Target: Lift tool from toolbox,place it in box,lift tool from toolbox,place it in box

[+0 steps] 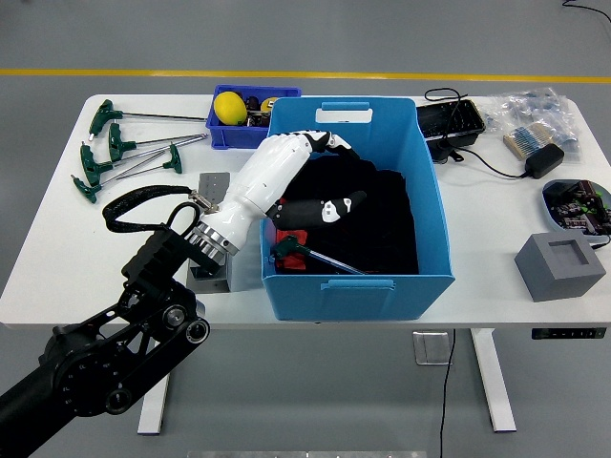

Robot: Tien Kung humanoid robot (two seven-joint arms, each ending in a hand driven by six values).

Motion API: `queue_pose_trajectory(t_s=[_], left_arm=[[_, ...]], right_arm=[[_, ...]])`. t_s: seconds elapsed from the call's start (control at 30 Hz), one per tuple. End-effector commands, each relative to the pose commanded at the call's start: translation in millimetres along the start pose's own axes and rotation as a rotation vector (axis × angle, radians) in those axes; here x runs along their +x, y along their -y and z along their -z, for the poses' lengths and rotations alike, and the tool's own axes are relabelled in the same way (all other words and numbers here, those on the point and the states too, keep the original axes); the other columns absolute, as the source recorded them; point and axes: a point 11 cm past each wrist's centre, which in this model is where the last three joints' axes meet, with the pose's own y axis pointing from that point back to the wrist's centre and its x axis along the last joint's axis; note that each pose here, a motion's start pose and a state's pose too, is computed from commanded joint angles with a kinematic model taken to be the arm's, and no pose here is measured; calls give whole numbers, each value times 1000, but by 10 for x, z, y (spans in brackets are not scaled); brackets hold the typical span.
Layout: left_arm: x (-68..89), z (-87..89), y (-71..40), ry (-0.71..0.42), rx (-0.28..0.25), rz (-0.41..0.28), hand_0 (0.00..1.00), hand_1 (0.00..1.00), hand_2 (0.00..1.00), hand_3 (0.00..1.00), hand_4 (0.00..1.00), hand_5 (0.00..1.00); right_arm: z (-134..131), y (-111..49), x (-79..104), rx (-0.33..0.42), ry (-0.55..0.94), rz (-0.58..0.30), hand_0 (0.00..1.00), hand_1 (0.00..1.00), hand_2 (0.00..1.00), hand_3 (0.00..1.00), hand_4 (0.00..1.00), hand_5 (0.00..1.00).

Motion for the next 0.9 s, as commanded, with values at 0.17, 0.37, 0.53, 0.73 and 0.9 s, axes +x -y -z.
queue_pose_trajectory(t_s=[0.17, 0.37, 0.53, 0.73, 0.9], left_arm=[[-90, -2, -23, -10, -3, 26, 540, 602, 595, 561, 710, 340], [-117, -17, -25, -22, -14, 34, 540, 598, 593, 561, 704, 336], [-81, 12, -18, -18, -11, 29, 541, 596, 591, 561, 705, 337], [-24, 36, -17, -23, -20, 19, 540, 593, 590, 562, 705, 338], [78, 32, 5, -28, -41, 0, 528, 577, 578, 556, 697, 338]], right_arm=[[-24, 6, -37, -11, 48, 10, 841, 821, 869, 738, 882, 769], [-32, 8, -47, -24, 60, 8, 852, 831, 881, 781, 910, 786], [-5, 6, -44, -30, 59, 9, 856, 835, 885, 814, 938, 797], [28, 7, -64, -24, 58, 12, 851, 836, 886, 816, 931, 795], [24, 10, -72, -27, 47, 6, 826, 826, 880, 802, 905, 781]])
